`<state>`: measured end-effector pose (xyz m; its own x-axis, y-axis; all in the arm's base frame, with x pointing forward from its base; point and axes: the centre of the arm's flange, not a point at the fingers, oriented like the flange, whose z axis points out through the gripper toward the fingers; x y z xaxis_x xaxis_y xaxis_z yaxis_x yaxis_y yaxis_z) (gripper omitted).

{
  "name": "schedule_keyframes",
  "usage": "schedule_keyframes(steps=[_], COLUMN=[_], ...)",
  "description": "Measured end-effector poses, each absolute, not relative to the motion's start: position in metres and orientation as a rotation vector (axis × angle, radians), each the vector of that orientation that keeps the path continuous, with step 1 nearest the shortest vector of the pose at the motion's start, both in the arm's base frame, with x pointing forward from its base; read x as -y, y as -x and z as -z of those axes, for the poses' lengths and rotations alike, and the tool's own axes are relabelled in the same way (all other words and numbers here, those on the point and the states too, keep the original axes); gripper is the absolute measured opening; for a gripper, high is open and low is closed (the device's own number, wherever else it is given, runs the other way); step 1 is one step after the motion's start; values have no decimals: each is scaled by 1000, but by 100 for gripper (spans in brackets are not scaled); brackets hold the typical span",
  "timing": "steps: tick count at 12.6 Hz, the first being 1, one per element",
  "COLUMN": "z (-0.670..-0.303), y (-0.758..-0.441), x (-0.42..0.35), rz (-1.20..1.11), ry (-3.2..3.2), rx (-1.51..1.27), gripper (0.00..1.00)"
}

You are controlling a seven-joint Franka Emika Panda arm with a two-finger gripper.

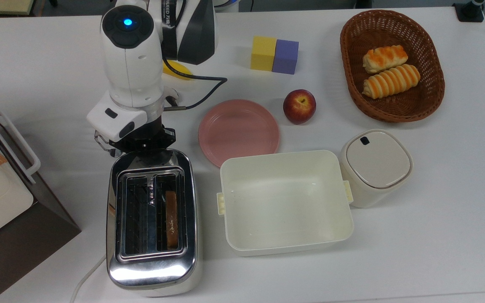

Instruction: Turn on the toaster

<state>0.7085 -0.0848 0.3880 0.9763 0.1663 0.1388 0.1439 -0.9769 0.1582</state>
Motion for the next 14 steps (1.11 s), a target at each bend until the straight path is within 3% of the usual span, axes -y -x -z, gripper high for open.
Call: schedule_keyframes(steps=[11, 14], z=[-389, -408], y=[-709, -708], x=[85, 86], rz=[-230, -263], ry=[-2975, -2965], rx=[-235, -227], gripper=[1, 1])
